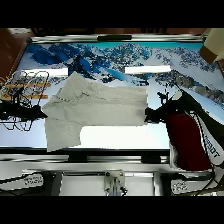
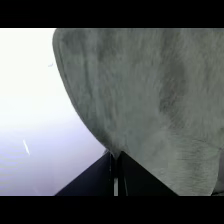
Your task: Fold the shirts.
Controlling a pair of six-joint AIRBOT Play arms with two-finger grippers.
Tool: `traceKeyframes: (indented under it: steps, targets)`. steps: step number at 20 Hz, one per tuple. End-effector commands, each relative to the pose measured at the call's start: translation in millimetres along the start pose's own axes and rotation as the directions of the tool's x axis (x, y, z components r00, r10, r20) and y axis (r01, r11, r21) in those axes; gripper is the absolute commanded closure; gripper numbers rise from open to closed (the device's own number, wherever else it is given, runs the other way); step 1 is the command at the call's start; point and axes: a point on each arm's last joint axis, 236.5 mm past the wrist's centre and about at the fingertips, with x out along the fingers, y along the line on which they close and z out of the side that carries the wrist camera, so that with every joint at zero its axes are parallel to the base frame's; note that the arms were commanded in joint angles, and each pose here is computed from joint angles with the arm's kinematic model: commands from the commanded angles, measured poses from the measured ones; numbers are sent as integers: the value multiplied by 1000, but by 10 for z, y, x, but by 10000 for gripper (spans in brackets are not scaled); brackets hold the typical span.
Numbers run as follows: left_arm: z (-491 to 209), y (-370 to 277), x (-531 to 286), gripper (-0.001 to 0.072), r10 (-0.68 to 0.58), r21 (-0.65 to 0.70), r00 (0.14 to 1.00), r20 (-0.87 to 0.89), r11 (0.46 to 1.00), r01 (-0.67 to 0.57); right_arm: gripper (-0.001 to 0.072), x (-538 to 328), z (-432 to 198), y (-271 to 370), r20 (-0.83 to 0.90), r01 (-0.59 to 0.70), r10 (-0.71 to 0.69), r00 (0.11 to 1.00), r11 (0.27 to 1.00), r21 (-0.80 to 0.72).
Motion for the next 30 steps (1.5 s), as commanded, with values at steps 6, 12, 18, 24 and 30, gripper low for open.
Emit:
traceKeyframes:
  steps: [6,12,18,24,30]
  targets:
    - [815,-668,-1486,673,59,183,891,451,971,-157,640,-1294,287,828,311,34,84,947,934,-356]
    - [343,-2545,-4661,670,-158,224,186,970,878,-423,640,-4867,-435,2304,920,510,354,169,767,-389]
    - [-1258,-3455,-5725,670,-348,227,-214,913,868,-442,639,-5809,-2043,2599,858,556,486,-168,765,-324]
    - [-1177,-3386,-5552,670,-321,228,-140,937,863,-451,639,-5451,-1803,2100,961,559,275,-17,800,-219]
    - [-22,-2450,-4079,670,-91,281,442,893,879,-386,639,-4183,-642,871,839,593,-261,477,800,-88]
